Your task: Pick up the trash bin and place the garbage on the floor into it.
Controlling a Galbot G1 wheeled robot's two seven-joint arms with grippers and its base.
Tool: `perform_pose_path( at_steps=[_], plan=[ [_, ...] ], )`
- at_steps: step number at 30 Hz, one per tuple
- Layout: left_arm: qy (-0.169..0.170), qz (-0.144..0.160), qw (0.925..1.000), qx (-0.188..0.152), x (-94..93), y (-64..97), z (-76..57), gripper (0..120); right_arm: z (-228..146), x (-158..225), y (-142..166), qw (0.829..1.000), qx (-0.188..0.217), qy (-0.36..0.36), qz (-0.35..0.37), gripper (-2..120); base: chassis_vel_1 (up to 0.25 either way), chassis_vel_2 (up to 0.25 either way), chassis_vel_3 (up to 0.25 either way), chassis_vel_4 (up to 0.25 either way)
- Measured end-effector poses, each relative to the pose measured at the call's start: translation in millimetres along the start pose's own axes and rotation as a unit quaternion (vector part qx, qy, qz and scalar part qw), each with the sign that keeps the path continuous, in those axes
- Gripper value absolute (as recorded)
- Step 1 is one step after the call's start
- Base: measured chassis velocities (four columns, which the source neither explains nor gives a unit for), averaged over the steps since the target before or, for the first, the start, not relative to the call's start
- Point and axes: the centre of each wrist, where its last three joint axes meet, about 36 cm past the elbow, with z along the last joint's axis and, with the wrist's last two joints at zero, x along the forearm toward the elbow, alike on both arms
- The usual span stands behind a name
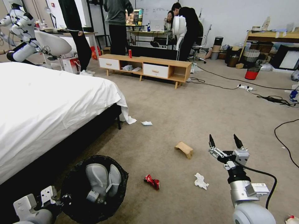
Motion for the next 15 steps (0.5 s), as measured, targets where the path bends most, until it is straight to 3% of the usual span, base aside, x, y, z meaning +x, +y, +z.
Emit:
perform_pose_path(
  at_steps=[15],
  plan=[
    [0.000, 0.001, 1.0000, -0.004, -0.6, 0.2, 0.5, 0, -0.9, 2.8, -1.5, 1.000, 0.003, 0.001, -0.003, 100, 0.000, 0.000, 0.000, 0.000]
  ],
)
